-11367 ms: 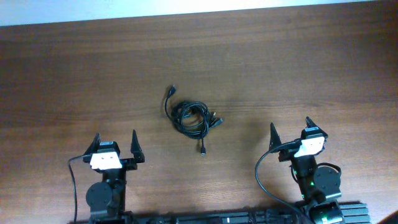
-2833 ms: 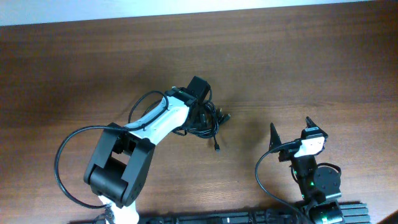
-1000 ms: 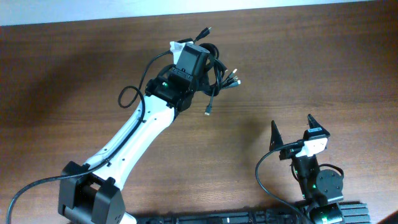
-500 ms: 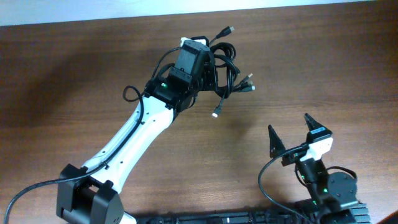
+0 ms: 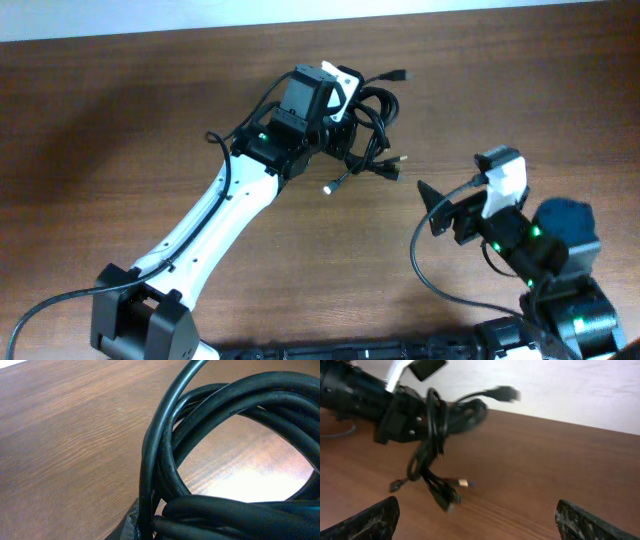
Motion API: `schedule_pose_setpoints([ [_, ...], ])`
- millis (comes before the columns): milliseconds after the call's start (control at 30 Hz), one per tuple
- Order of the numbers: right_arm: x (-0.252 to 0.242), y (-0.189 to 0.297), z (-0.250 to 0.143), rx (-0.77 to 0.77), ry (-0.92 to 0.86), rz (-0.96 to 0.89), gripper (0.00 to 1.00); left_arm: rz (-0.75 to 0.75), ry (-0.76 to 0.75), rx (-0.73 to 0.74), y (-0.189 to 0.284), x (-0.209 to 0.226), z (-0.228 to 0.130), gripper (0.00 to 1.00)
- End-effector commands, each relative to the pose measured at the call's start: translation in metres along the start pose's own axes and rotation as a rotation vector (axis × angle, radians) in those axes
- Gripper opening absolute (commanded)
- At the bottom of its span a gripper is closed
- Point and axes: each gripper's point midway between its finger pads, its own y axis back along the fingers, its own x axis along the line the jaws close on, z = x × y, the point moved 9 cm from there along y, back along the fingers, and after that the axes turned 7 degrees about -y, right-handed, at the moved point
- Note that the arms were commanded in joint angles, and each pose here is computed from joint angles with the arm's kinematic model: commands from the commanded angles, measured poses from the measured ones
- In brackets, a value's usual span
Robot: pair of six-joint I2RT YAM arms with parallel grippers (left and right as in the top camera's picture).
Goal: Untangle cables
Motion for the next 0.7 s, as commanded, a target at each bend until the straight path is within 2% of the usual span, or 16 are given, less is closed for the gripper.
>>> schedule_pose_setpoints([
  [0,0.009,-0.003,0.009,0.017,0.01,0.102,0.99,-0.147,-0.193,-0.096,0.022,-0.016,0.017,0.0],
  [200,0.018,-0.002,0.011,0.012,0.014,0.219,0.99,-0.156,-0.23,-0.089,0.022,-0.017,0.015,0.0],
  [333,0.019,-0.002,0.011,0.013,0.014,0.231,0.99,-0.156,-0.229,-0.091,0.022,-0.017,0.015,0.0],
  [500,0.02,-0.002,0.015,-0.003,-0.036,0.234,0.99,-0.158,-0.106,-0.118,0.023,-0.016,0.021,0.0],
  [667,0.02,-0.002,0.017,-0.014,-0.06,0.236,0.99,-0.186,-0.113,-0.119,0.022,-0.025,0.022,0.0],
])
